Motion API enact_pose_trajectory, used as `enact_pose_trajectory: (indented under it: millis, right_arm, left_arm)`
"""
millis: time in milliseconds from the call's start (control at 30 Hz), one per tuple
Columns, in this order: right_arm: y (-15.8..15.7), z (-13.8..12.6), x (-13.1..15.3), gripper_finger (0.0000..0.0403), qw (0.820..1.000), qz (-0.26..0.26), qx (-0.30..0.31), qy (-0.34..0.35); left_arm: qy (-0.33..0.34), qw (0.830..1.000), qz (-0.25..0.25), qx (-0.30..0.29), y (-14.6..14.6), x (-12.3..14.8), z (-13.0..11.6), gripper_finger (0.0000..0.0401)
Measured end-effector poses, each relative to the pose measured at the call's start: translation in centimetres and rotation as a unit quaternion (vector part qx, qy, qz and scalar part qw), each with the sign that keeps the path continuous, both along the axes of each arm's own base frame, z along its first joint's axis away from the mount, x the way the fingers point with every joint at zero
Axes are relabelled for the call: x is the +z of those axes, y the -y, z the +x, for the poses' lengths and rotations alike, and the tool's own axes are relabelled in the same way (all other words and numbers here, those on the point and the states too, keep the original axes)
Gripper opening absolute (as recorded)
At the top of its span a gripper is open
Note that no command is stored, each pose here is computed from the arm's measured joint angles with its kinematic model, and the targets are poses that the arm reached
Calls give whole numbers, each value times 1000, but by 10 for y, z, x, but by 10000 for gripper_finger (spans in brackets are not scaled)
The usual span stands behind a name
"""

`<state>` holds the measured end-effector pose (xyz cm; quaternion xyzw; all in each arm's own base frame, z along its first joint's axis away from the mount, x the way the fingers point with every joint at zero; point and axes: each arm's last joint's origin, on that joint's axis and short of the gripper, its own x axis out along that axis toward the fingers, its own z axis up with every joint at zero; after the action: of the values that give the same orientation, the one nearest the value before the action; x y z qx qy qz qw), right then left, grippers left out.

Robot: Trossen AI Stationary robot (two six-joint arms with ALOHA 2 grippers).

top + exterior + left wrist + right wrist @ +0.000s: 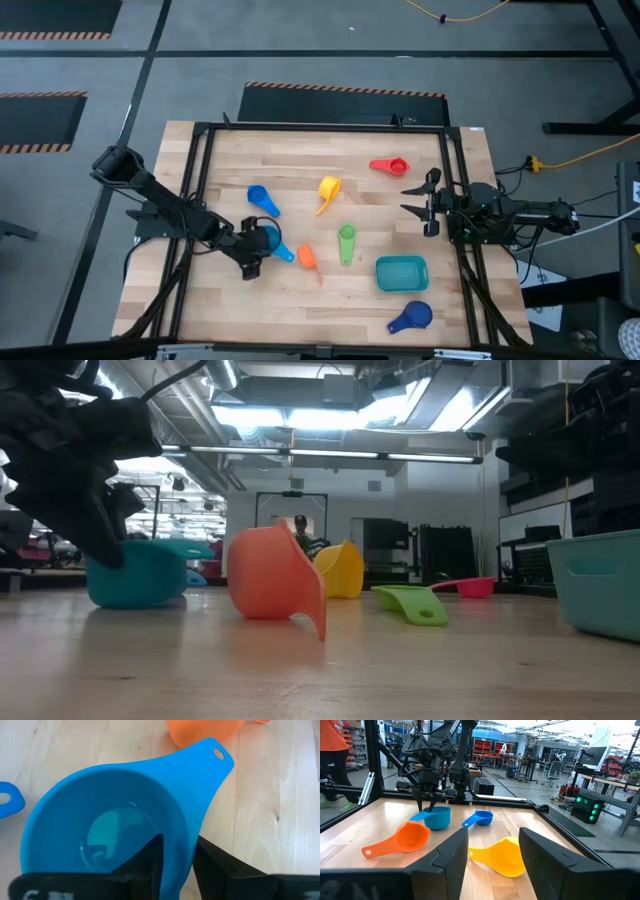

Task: Nest measuring cups in basket
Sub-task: Move the light blue measuring nest cup to the middle left of the table, then stack the yellow measuring nest cup into the light blue measuring nest cup

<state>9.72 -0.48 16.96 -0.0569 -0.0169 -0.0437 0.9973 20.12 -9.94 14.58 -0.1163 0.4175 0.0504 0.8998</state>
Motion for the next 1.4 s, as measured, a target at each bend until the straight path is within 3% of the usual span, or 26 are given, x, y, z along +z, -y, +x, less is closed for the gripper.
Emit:
enact_pose_trajectory:
  millis: [333,900,1167,1400]
  right_arm:
    - [0,0,0,182,1000,0,0,0]
    - [0,0,1,182,1000,0,0,5]
    - [1,0,1,182,1000,-24,-10,2]
    - [1,0,4,182,1000,-11,-18,17]
  left_arm:
    - [5,1000,4,4,-1,1,0,113]
    - [69,997,-23,10,-5,30,-8,112]
    - [150,988,4,43,-7,44,-3,112]
    - [217,973,77,27,-7,56,3,112]
